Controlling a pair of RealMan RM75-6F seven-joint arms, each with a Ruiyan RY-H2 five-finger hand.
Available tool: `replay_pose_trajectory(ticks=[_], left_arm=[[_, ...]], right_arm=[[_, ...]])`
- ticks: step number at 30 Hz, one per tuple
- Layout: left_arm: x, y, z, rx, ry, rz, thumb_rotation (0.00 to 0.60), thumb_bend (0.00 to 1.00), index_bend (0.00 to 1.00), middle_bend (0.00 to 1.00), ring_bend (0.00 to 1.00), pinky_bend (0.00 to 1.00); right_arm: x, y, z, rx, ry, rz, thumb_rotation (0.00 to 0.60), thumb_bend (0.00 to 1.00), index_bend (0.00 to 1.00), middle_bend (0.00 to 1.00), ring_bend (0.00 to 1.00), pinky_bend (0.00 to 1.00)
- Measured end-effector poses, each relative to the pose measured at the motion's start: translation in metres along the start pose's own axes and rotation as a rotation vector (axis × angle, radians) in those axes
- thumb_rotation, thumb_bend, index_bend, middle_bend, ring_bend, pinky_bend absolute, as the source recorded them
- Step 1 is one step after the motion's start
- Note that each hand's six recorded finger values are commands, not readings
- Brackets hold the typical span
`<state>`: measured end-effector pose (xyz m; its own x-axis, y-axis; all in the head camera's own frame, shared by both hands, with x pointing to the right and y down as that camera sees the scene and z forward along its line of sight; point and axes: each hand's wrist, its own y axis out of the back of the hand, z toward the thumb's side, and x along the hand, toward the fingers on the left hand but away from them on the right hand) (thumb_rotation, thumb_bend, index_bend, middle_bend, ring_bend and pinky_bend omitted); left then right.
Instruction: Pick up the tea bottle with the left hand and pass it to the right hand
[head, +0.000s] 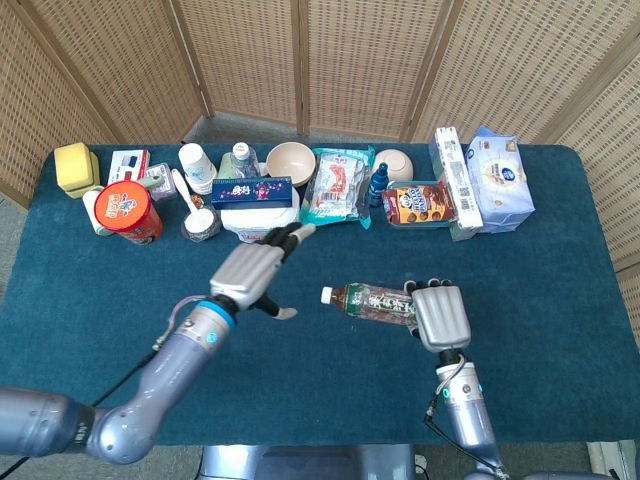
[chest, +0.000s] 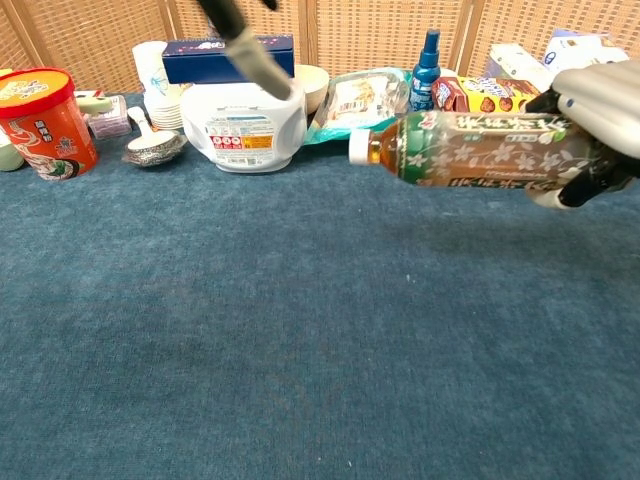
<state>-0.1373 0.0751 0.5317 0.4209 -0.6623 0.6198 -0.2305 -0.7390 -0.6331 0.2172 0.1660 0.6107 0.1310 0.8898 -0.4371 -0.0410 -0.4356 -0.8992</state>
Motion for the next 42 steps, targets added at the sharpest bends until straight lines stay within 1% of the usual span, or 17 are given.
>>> replay_pose_trajectory(ticks=[2,4,10,15,20,23,26,30,34,36,39,42], left_arm=[[-0.005,0.004,-0.012,0.022,0.007,0.018,0.6,0.0,0.0,0.0,0.0,0.04],[-0.012,0.008,-0.027,0.058,0.016,0.037,0.6,0.0,0.0,0.0,0.0,0.0],[-0.033,0.011,-0.064,0.151,0.04,0.074,0.6,0.0,0.0,0.0,0.0,0.0],[-0.053,0.009,-0.096,0.195,0.068,0.087,0.6,0.0,0.0,0.0,0.0,0.0],[-0.081,0.005,-0.129,0.224,0.105,0.098,0.6,0.0,0.0,0.0,0.0,0.0],[-0.105,-0.001,-0.153,0.224,0.14,0.101,0.6,0.0,0.0,0.0,0.0,0.0],[-0.133,-0.006,-0.18,0.213,0.194,0.107,0.6,0.0,0.0,0.0,0.0,0.0],[-0.17,-0.009,-0.215,0.211,0.276,0.15,0.6,0.0,0.0,0.0,0.0,0.0],[-0.203,-0.013,-0.241,0.186,0.333,0.201,0.6,0.0,0.0,0.0,0.0,0.0],[-0.216,-0.017,-0.251,0.166,0.354,0.215,0.6,0.0,0.0,0.0,0.0,0.0],[-0.229,-0.021,-0.259,0.12,0.37,0.228,0.6,0.0,0.0,0.0,0.0,0.0],[-0.242,-0.023,-0.266,0.106,0.376,0.251,0.6,0.0,0.0,0.0,0.0,0.0]], right_arm=[[0.0,0.001,-0.004,-0.014,-0.003,0.002,0.6,0.55,0.53,0.69,0.51,0.65],[0.001,0.002,-0.006,-0.024,-0.004,0.003,0.6,0.55,0.53,0.69,0.51,0.65],[0.001,0.003,-0.009,-0.039,-0.006,0.005,0.6,0.55,0.53,0.69,0.51,0.65],[0.001,0.004,-0.011,-0.058,-0.008,0.002,0.6,0.55,0.53,0.69,0.51,0.65],[0.0,0.009,-0.016,-0.113,-0.013,-0.001,0.6,0.55,0.53,0.69,0.51,0.65],[-0.001,0.012,-0.02,-0.142,-0.014,-0.003,0.6,0.55,0.53,0.69,0.51,0.65],[-0.002,0.014,-0.022,-0.161,-0.012,-0.004,0.6,0.55,0.53,0.69,0.51,0.65],[-0.002,0.015,-0.021,-0.184,-0.005,-0.003,0.6,0.55,0.53,0.69,0.51,0.65],[-0.003,0.014,-0.02,-0.198,0.003,-0.004,0.6,0.55,0.53,0.69,0.51,0.65],[-0.002,0.013,-0.018,-0.219,0.008,0.0,0.6,0.55,0.53,0.69,0.51,0.65],[-0.002,0.011,-0.011,-0.304,0.031,0.018,0.6,0.55,0.53,0.69,0.51,0.65],[-0.003,0.008,-0.001,-0.43,0.068,0.037,0.6,0.55,0.53,0.69,0.51,0.65]])
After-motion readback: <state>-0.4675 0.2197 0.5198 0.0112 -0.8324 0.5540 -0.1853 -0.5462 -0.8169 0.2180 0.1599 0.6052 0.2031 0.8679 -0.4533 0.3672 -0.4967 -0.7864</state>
